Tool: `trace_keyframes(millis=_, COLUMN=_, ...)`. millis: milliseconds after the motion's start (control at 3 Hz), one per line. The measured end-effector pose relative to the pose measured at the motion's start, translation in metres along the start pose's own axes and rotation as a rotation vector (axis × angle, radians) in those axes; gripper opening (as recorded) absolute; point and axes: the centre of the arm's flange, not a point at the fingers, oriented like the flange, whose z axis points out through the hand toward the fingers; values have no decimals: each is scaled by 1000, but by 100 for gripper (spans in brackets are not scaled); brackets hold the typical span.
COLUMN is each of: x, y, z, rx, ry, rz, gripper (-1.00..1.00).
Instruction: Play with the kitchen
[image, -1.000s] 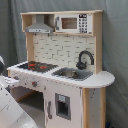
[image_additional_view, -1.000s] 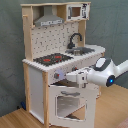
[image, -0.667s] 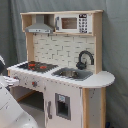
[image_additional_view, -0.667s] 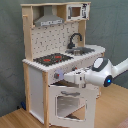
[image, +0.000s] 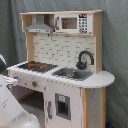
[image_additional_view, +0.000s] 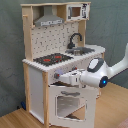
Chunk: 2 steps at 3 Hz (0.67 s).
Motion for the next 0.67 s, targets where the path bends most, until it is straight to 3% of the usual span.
trace_keyframes(millis=667, x=18, y=-2, z=20, rx=15, ry=11, rz=-24, gripper=100)
